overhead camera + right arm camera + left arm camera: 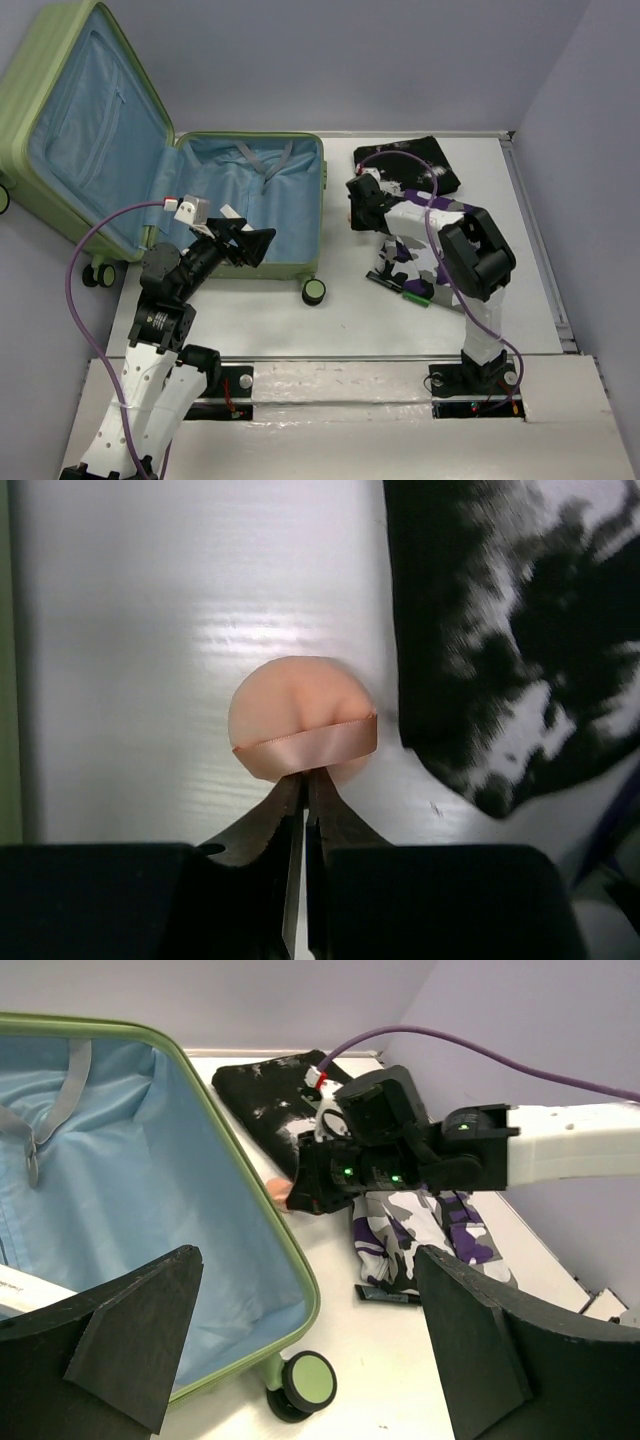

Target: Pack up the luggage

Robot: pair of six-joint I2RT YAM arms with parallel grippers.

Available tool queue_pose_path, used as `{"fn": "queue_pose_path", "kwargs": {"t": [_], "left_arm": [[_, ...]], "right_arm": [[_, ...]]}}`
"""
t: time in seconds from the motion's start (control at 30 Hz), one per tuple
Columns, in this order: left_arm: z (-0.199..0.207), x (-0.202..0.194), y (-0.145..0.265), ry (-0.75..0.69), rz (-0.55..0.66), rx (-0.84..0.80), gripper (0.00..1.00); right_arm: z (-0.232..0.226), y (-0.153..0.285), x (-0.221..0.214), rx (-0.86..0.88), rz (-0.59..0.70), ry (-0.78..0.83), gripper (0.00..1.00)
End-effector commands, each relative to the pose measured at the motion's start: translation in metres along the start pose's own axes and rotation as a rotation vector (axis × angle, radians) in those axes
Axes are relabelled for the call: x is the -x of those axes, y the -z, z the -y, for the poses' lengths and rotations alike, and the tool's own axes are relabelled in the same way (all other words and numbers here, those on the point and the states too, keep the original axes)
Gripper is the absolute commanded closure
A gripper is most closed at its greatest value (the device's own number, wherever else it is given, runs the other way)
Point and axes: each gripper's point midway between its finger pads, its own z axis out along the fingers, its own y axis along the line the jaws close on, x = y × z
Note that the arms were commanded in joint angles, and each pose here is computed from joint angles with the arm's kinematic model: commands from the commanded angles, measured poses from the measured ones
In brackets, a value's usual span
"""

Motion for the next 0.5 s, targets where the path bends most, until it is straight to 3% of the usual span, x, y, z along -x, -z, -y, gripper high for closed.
{"fn": "queue_pose_path", "kwargs": {"t": [0.0, 0.2, 0.37, 0.4, 0.43, 0.47], "left_arm": [[0.018, 0.026, 0.002, -0.050, 0.059, -0.061, 0.02], [0.020, 0.025, 0.002, -0.047, 0.058, -0.083, 0.03], [0.018, 0.021, -0.002, -0.030, 0.040, -0.080, 0.09], [0.018, 0.019, -0.003, -0.024, 0.035, -0.085, 0.09], [0.020, 0.014, -0.005, -0.014, 0.014, -0.108, 0.09], [0.021, 0.014, -0.006, -0.005, 0.016, -0.119, 0.09]], "right_arm": [[0.002, 0.052, 0.053, 0.037, 0.168, -0.027, 0.93], [-0.051, 0.142, 0.104, 0.265, 0.338, 0.012, 0.93], [-0.140, 0.215, 0.151, 0.563, 0.454, 0.033, 0.93], [-0.160, 0.204, 0.145, 0.605, 0.416, 0.048, 0.86], [-0.181, 0.207, 0.143, 0.696, 0.384, 0.066, 0.69], [-0.198, 0.196, 0.148, 0.722, 0.346, 0.066, 0.34]]}}
